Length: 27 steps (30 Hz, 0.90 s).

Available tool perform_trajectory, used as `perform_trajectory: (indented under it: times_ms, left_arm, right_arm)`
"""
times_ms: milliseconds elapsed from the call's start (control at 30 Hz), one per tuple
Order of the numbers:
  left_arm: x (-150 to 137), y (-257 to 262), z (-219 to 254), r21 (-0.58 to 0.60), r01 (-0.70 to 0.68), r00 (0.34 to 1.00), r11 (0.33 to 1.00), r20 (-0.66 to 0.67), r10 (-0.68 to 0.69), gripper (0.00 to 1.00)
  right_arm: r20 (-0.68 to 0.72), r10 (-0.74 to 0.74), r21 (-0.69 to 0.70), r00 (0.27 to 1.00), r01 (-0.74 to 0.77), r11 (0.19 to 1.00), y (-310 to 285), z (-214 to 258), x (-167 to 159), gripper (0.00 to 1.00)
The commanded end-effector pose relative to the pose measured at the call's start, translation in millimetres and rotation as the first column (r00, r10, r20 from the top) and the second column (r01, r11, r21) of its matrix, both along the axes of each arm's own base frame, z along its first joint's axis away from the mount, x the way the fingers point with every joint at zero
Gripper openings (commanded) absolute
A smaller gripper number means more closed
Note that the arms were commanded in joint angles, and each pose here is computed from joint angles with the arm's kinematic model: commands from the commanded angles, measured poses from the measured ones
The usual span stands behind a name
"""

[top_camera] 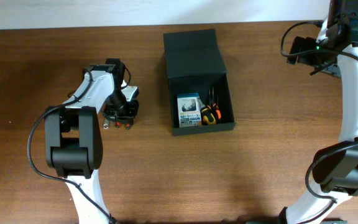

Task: Pack container
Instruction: 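Grasp the red-black pliers by the handles with the left gripper, then carry the pliers right and lower them into the black box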

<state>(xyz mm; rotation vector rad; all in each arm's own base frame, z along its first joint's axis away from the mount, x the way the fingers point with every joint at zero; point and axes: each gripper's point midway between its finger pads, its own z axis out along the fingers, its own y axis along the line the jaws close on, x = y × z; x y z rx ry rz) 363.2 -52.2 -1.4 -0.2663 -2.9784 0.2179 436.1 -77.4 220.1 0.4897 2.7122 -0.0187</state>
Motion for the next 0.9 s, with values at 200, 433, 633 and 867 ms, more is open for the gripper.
perform_trajectory:
  times_ms: [200, 433, 633, 867]
  left_arm:
    - [-16, -9, -20, -0.01, 0.026, 0.997, 1.0, -0.069, -0.027, 0.02]
    - [12, -41, 14, -0.03, 0.096, 0.994, 0.995, 0.051, -0.094, 0.02]
    - [42, -61, 67, -0.015, 0.118, 0.974, 0.993, 0.197, -0.113, 0.02]
    - [69, -89, 145, -0.031, 0.17, 0.909, 0.985, 0.391, -0.145, 0.02]
  right_arm:
    - [0.007, 0.0, 0.007, 1.0, 0.0, 1.0, 3, 1, 2, 0.99]
    - [0.007, 0.0, 0.007, 1.0, 0.0, 1.0, 3, 1, 2, 0.99]
    - [0.007, 0.0, 0.007, 1.0, 0.0, 1.0, 3, 1, 2, 0.99]
    - [0.007, 0.0, 0.007, 1.0, 0.0, 1.0, 3, 1, 2, 0.99]
